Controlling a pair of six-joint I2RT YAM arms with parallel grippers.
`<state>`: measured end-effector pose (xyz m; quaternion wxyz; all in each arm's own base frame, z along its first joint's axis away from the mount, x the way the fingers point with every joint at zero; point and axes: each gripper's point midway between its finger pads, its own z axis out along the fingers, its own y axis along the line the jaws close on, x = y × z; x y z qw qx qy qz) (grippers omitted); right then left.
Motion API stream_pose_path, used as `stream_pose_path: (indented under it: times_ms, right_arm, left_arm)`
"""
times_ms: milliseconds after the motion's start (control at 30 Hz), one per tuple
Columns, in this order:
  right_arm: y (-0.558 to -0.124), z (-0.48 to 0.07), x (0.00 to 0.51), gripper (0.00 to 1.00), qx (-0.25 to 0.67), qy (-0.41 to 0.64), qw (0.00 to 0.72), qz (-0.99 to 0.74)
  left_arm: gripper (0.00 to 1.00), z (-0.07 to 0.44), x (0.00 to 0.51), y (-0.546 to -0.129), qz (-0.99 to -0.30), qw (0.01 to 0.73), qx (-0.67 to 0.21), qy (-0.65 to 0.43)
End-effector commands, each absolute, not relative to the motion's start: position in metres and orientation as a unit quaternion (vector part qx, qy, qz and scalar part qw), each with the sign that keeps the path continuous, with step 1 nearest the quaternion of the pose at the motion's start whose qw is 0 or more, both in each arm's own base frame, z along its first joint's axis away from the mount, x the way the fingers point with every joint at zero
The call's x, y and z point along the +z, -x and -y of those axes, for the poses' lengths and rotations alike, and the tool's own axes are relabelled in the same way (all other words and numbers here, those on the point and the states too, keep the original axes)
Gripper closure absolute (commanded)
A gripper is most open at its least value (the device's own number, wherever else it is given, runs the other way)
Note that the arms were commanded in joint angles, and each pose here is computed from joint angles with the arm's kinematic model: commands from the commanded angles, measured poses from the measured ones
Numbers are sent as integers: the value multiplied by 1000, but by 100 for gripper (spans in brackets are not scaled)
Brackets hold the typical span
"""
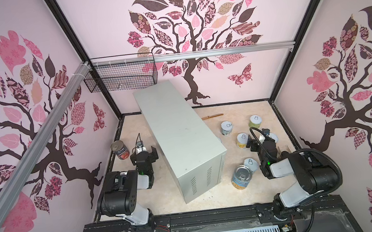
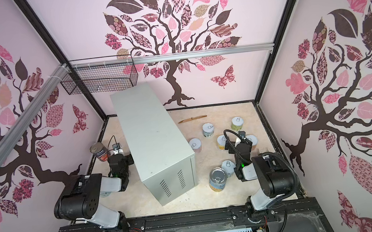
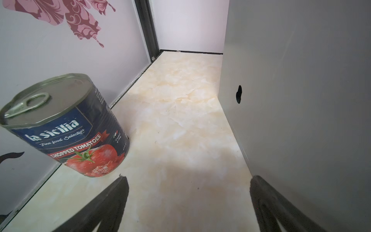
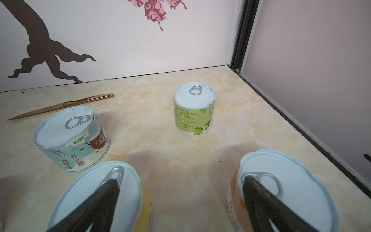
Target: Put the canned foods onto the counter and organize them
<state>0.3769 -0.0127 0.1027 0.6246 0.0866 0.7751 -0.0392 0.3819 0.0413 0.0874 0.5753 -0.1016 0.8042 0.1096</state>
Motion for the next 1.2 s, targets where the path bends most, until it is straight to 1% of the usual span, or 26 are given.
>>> stream_pose_path:
  times_ms: [0, 767, 1167]
  right_arm:
    - [-384, 11, 113, 1, -31, -86, 636, -766]
    - [-384, 11, 112, 0, -27, -87, 635, -767]
    - [-384, 12, 112, 0, -28, -87, 634, -768]
  left_arm:
    - [2, -39, 105, -392, -788, 598, 103, 103]
    - [2, -40, 105, -392, -788, 597, 104, 104]
    - [2, -44, 103, -395, -794, 592, 89, 110]
